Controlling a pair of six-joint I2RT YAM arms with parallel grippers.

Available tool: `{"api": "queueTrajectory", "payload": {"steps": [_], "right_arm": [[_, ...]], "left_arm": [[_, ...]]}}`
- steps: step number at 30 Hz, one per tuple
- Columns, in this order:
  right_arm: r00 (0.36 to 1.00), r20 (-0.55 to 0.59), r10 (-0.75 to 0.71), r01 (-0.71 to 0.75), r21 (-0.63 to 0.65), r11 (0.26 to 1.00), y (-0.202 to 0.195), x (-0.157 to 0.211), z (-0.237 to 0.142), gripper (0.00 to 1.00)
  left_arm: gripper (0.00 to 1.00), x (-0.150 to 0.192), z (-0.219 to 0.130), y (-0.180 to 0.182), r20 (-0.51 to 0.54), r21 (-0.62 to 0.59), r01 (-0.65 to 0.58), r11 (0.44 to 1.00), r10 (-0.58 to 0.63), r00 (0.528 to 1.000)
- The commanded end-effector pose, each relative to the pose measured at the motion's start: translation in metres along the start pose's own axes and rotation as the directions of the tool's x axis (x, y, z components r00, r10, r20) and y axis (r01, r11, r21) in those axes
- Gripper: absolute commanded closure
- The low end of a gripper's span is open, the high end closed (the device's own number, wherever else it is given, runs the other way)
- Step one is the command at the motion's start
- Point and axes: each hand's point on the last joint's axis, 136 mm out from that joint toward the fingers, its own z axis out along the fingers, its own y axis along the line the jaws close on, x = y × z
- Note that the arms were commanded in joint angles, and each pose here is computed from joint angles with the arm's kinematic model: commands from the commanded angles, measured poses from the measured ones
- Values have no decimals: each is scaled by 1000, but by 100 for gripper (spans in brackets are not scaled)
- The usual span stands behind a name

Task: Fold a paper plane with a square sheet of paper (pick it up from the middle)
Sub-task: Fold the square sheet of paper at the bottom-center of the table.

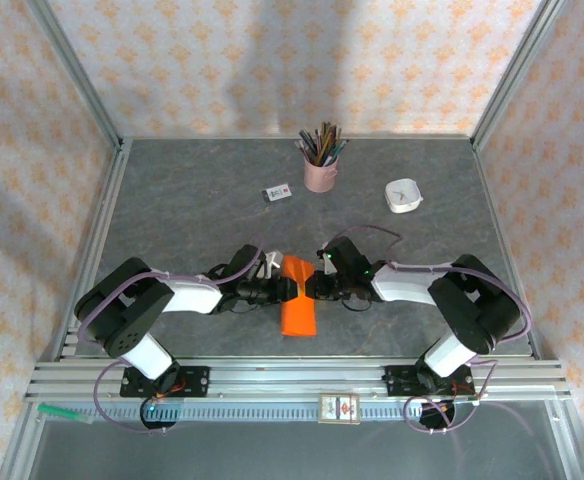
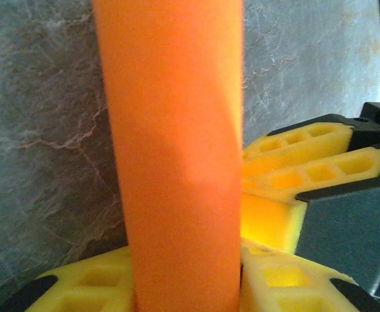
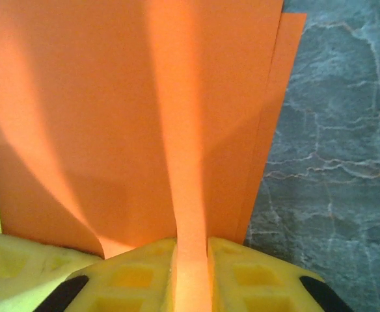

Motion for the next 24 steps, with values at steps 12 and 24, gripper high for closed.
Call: {"api": "queueTrajectory", "payload": {"steps": [12, 24], "right_arm": [[986, 138, -93, 74, 135, 988, 1, -38, -43, 62], [1000, 13, 16, -15, -34, 999, 18, 16, -35, 72]], "left_arm": [[67, 3, 1, 58, -3, -268, 20, 963, -21, 1000], [68, 3, 6, 53, -22, -264, 55, 963, -63, 998]]}}
